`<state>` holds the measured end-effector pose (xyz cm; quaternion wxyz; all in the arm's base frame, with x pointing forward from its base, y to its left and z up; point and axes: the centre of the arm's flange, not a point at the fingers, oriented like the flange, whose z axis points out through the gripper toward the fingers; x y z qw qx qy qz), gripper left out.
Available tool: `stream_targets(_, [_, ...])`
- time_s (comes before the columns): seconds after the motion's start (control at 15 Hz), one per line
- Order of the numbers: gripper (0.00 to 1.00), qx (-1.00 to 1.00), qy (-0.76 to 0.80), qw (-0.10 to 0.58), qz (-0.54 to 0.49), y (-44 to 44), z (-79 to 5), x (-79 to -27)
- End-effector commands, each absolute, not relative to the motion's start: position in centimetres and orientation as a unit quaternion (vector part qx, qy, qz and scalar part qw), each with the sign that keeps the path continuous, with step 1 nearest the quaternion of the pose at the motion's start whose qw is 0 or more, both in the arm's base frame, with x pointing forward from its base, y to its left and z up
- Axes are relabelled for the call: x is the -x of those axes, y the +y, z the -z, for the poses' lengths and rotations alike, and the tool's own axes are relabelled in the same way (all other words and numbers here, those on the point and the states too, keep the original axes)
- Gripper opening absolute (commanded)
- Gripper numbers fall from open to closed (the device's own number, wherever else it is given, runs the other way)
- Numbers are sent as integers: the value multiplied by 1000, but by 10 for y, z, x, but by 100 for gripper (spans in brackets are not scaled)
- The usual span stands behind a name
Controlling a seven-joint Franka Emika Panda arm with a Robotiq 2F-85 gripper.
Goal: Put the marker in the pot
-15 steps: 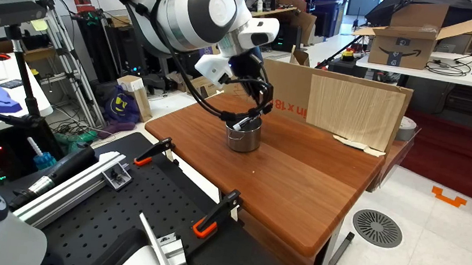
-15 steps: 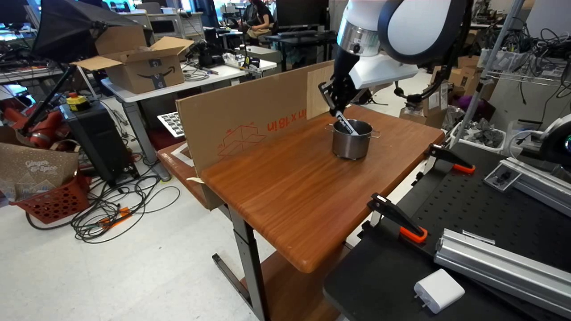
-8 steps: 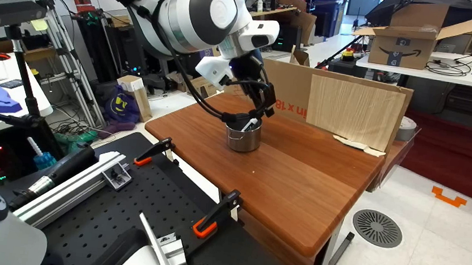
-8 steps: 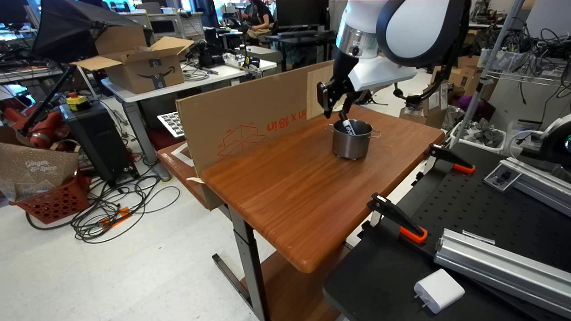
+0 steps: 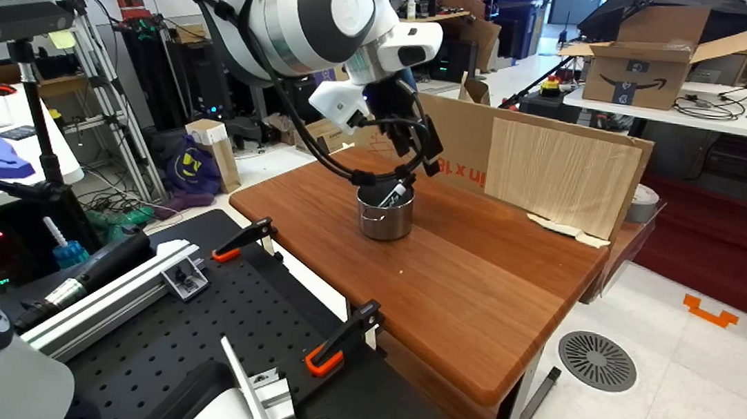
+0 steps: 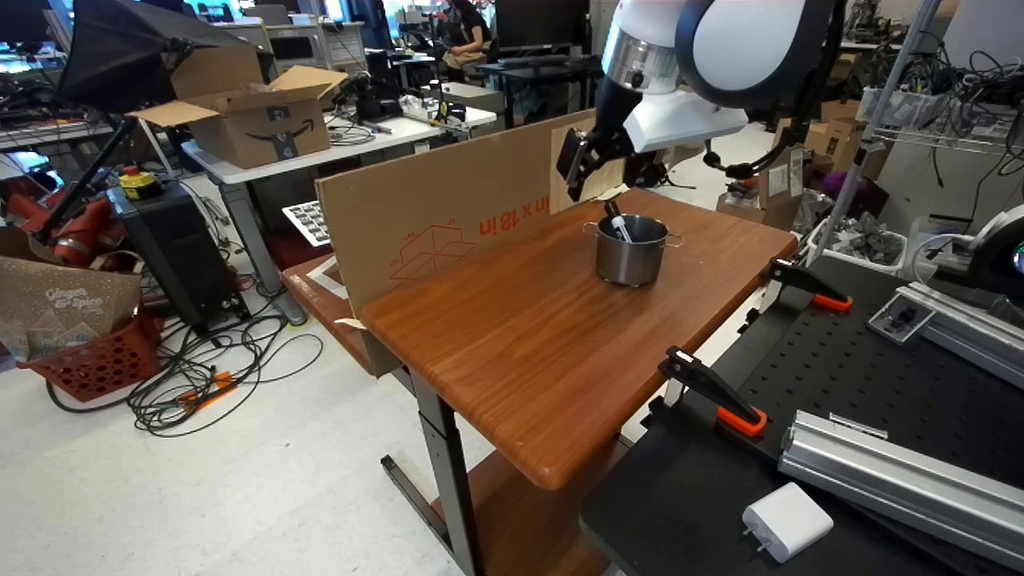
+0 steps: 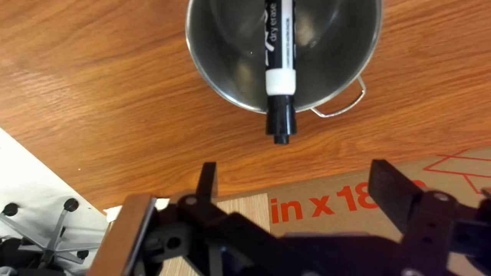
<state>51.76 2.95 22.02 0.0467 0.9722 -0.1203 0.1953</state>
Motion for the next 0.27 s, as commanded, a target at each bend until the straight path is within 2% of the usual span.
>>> stream_targets(0.0, [100, -972, -119, 44, -199, 30, -226, -517])
stream_targets(0.2, [100, -972, -119, 43, -199, 30, -227, -516])
